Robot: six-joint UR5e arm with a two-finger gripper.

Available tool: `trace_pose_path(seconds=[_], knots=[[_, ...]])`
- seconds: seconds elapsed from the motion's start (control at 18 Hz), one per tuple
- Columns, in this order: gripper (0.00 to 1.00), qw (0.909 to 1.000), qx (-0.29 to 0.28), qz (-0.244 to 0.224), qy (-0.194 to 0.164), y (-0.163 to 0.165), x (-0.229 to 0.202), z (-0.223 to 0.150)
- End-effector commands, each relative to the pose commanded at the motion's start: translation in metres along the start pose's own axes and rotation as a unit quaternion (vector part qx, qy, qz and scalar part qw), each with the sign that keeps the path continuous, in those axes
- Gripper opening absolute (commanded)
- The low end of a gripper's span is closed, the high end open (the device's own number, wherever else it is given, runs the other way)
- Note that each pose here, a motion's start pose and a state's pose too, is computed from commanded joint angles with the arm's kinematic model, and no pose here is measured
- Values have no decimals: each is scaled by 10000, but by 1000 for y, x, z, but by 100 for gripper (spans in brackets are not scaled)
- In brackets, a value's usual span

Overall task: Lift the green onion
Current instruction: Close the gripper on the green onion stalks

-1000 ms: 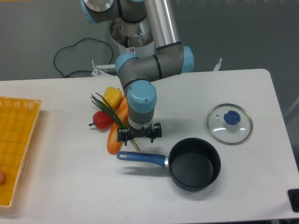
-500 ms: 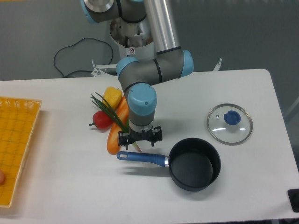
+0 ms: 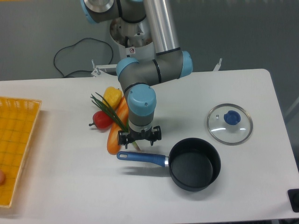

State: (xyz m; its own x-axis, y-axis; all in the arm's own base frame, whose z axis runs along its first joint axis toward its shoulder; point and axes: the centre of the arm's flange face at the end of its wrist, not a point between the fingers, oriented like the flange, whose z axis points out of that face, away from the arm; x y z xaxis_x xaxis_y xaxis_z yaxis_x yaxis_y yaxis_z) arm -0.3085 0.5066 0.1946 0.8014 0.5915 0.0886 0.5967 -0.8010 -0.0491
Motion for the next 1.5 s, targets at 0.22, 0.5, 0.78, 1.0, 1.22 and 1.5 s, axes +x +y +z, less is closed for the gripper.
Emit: trace_pose_path(seconds=[0.22,0.5,0.78,1.0,1.22,1.5], knots=[[100,10000,15,2,-2,2,0,2],[94,10000,7,9,-1,2,1,3],[88,10000,-3,38,2,2,4,4],[85,10000,-28,44,-2,2,5,7],[82,10000,-35,35,-1,2,5,8],[74,10000,-50,34,1,2,5,10]])
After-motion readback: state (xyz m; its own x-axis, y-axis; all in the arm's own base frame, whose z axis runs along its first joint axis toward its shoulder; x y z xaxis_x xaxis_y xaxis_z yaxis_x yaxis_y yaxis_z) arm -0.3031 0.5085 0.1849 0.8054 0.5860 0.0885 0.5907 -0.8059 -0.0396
